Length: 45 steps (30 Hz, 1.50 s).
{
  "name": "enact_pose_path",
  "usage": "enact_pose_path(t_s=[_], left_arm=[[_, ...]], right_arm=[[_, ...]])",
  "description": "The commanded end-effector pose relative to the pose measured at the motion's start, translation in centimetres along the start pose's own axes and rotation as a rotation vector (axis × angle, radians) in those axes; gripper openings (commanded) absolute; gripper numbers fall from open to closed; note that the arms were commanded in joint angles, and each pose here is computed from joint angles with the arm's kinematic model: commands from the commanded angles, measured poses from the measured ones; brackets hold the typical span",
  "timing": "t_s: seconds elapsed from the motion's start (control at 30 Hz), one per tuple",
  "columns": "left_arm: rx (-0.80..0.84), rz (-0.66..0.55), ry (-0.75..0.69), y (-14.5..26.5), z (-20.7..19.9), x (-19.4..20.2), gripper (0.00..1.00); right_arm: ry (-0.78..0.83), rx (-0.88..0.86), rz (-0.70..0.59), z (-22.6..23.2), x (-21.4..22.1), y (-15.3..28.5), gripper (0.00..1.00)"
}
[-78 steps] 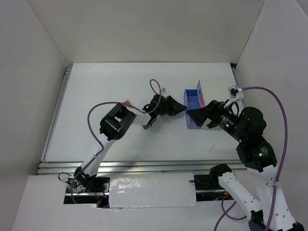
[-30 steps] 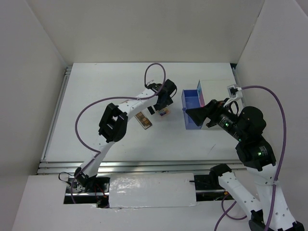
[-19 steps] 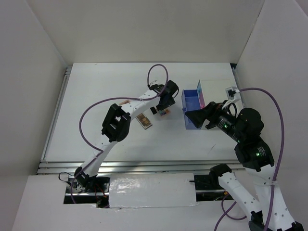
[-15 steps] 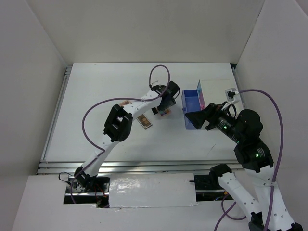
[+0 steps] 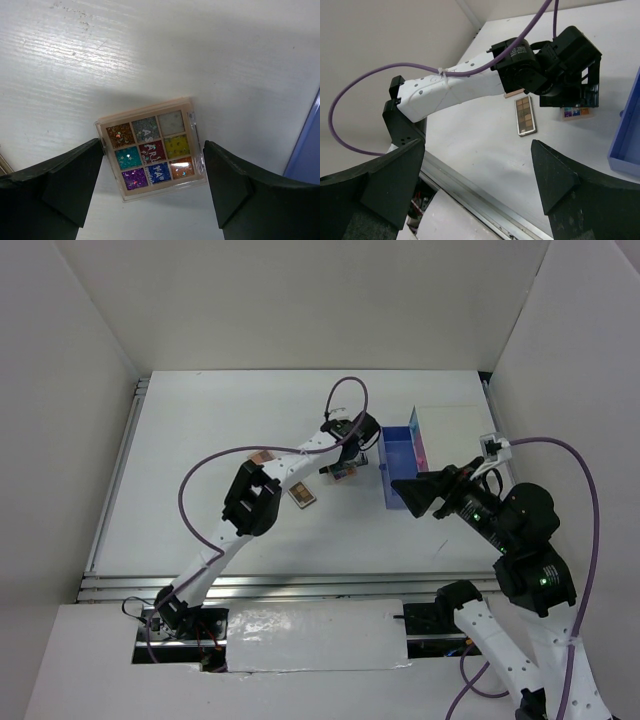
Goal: Organize the makeup
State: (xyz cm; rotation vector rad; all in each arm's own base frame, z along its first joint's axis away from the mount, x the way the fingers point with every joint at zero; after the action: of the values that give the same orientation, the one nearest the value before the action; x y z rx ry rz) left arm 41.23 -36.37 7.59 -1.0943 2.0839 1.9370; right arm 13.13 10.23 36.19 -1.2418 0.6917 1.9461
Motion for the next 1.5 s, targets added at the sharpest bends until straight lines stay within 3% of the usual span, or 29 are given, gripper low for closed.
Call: enact_pose_path(t_s=[0.0,0.13,0.33,0.43,0.47,0.53,0.57,0.77,1.03,1.3,1.47], left_arm=[[-0.130,0.125,-0.210,-4.0,3.5,4.2,0.94],[-0.177,0.132,-0.280,-3.5,5.2,4.5,0.94],[-0.167,0.178,-0.295,-3.1,5.9,5.6,0.76],[-0.114,0.207,-0.301,-2.8,5.8,6.2,0.52],[-0.110,0.196,-0.303,-2.4,5.9,6.1,0.35],[-0.113,0.173,-0.304,-2.1,6.2,6.2,0.14],[-0.100,0.136,-0.291,-1.1,5.8,5.3,0.11],[0.027,0.001,-0.250,4.2,4.0,1.8,0.05],[0.271,-0.037,-0.253,10.6,0.9,-1.1,0.00],[0.771,-0.009,-0.176,17.3,-5.8,-2.1,0.03],[0.900,0.007,-0.120,18.0,-8.9,-2.6,0.10]], right_arm=[[0.043,0.001,-0.059,0.1,-0.7,0.5,0.95],[0.051,-0.023,-0.096,0.7,-1.0,1.3,0.95],[0.053,-0.027,-0.095,0.9,-1.1,1.7,0.95],[0.051,-0.034,-0.096,1.1,-1.2,1.8,0.95],[0.050,-0.038,-0.093,1.1,-1.2,1.7,0.95],[0.048,-0.039,-0.087,1.1,-1.1,1.7,0.95],[0.048,-0.034,-0.088,1.0,-1.1,1.6,0.95],[0.035,-0.015,-0.065,0.6,-0.9,1.0,0.95],[0.027,0.019,-0.058,0.3,-1.1,0.6,0.95],[0.021,0.053,-0.074,0.3,-2.2,0.8,0.95],[0.019,0.060,-0.079,0.5,-2.6,1.0,0.95]])
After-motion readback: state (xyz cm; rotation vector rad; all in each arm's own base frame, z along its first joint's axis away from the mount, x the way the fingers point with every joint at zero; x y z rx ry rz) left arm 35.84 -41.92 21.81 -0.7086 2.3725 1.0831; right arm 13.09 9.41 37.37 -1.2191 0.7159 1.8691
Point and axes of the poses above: each gripper's point midway between its finger pads, its own y axis back along the fingers, its own z axis along the line the jaws close on, x = y × z, the point moved 6 cm from there along y, back along the fingers, and after that the axes turned 9 degrees about y, right-handed, at the moved point
